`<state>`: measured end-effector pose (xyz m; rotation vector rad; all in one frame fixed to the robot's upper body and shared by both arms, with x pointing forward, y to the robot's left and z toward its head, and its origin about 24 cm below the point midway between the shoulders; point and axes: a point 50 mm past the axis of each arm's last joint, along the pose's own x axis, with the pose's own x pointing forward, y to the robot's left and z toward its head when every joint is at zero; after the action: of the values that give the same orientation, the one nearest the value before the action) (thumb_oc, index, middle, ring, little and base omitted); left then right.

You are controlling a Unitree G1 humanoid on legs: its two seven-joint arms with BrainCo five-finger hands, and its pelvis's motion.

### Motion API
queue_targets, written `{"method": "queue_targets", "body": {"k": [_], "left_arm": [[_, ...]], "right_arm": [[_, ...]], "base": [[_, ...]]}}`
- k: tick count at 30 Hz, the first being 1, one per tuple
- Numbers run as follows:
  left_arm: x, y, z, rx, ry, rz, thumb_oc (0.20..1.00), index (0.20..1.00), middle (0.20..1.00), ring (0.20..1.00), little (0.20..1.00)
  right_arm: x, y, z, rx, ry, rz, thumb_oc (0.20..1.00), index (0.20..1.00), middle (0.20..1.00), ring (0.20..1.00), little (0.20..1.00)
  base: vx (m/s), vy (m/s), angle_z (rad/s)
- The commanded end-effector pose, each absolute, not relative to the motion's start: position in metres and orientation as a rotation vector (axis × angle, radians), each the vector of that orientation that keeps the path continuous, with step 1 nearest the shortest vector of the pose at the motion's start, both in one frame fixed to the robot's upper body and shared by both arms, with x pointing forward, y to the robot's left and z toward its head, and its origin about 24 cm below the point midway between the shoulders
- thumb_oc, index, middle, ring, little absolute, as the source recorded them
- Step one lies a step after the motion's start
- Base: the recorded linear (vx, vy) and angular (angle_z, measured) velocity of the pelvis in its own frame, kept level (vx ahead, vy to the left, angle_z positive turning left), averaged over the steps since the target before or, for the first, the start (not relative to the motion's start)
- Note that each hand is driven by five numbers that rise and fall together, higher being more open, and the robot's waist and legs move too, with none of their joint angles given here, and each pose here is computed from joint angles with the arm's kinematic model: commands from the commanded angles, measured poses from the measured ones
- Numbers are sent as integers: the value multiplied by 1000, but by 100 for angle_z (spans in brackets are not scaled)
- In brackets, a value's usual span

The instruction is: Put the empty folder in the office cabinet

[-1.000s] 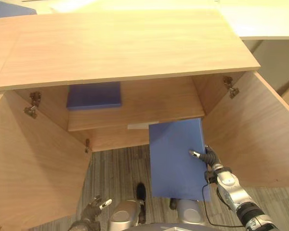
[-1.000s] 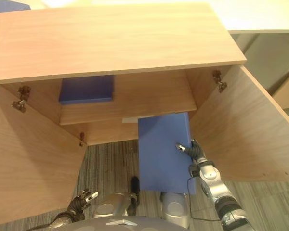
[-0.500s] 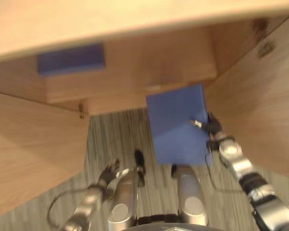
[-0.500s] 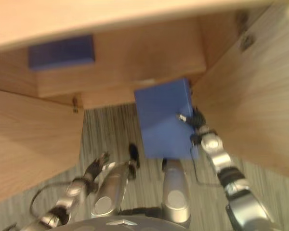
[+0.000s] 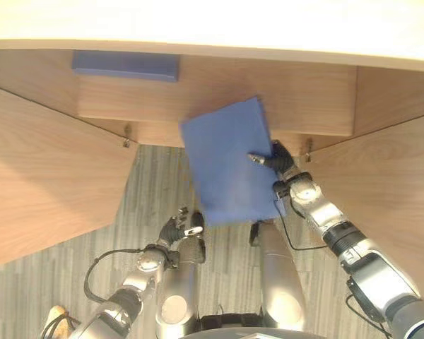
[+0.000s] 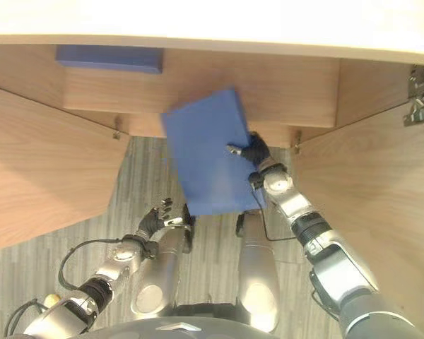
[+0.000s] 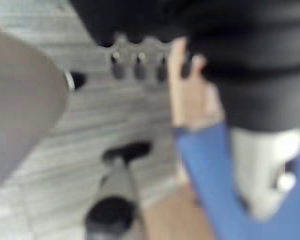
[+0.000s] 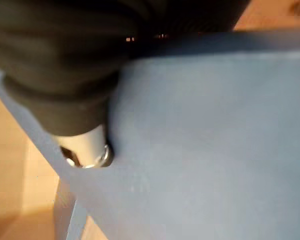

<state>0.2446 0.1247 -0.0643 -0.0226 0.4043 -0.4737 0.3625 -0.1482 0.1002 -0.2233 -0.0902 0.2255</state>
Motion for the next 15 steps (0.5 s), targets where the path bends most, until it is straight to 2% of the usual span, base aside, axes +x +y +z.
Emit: {"method": "queue_targets", "body": {"k": [1,9,15], "left_arm": [[222,128,-76,10,454,-473,1000,1000,1000,1000,1000],[227,116,-73,-15,466,-496,1000,1000,1000,1000,1000],[231,110,-70,-44,468,-503,1000,1000,1000,1000,1000]], "right_arm": [[371,-158,152,-82,-295,122,200,200,200,200,200],[386,-167,200,71,-361,80,200,200,200,200,200],[390,-174,225,465,-450,-94,200,200,200,200,200]], "base": [[24,30,-28],[28,3,-8],[18,-3,9]]}}
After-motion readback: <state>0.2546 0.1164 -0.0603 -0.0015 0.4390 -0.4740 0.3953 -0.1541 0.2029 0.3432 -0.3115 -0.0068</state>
